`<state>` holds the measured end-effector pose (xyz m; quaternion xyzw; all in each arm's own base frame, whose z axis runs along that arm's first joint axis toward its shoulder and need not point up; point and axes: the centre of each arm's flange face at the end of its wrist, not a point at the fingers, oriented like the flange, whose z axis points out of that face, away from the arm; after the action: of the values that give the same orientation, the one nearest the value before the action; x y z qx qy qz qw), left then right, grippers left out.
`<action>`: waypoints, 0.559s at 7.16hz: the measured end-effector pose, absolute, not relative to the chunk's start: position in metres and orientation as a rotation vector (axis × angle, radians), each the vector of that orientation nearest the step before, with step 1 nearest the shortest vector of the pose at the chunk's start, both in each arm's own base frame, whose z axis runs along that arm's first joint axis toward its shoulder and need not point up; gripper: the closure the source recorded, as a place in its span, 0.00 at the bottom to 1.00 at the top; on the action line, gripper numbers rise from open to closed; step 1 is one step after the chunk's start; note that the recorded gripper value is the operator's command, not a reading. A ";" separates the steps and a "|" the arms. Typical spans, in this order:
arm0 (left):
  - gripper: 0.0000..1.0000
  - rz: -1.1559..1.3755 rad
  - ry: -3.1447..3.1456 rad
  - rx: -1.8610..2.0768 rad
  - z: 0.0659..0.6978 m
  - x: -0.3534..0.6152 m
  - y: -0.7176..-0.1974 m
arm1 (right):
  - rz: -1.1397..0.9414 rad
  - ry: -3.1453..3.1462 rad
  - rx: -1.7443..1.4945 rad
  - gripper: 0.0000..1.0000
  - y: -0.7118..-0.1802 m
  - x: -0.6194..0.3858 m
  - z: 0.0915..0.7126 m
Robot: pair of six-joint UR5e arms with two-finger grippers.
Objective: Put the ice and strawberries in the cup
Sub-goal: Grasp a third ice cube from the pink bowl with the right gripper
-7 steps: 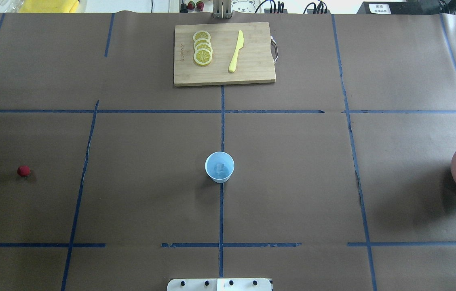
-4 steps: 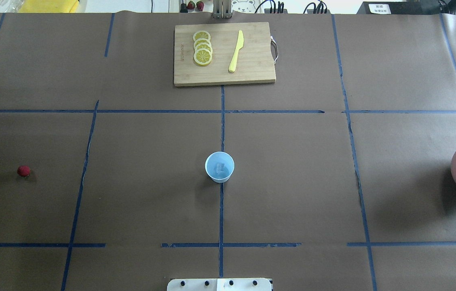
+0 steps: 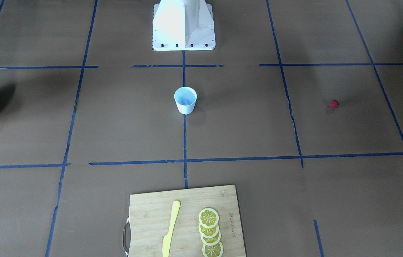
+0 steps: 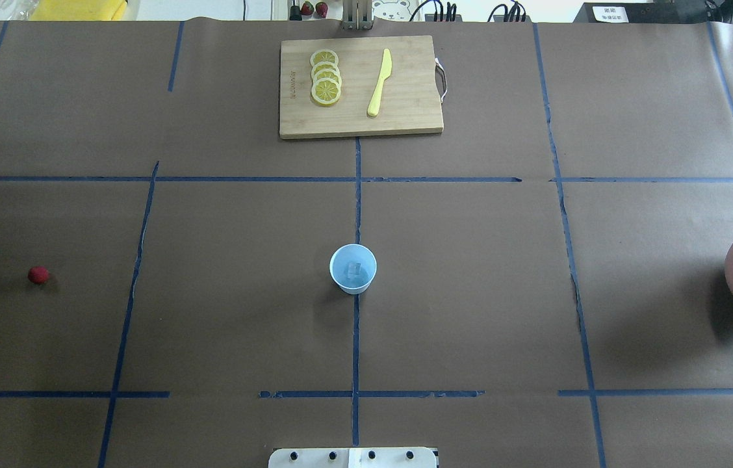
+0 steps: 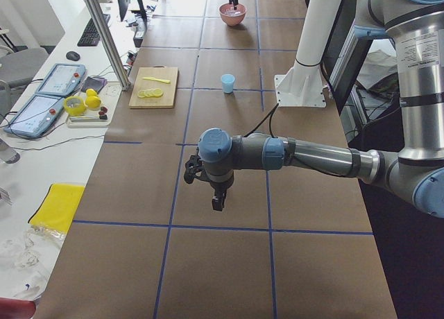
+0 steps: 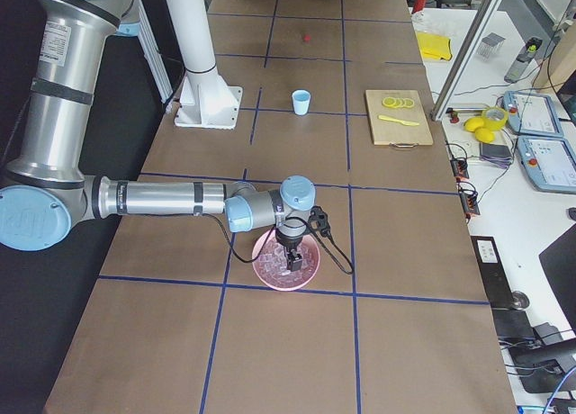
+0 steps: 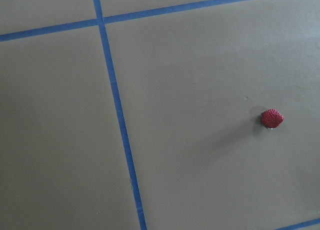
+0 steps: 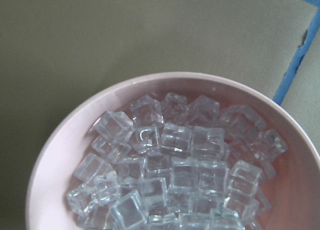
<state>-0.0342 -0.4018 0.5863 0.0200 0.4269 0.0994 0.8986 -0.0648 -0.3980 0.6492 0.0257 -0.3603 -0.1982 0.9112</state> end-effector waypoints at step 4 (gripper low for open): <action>0.00 0.207 0.884 0.041 0.586 -0.034 -0.402 | -0.393 -0.734 0.019 0.13 -0.398 -0.065 0.667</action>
<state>-0.0340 -0.4018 0.5863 0.0200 0.4269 0.0998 0.8986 -0.0648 -0.3980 0.6672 0.0093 -0.3567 -0.1907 0.9145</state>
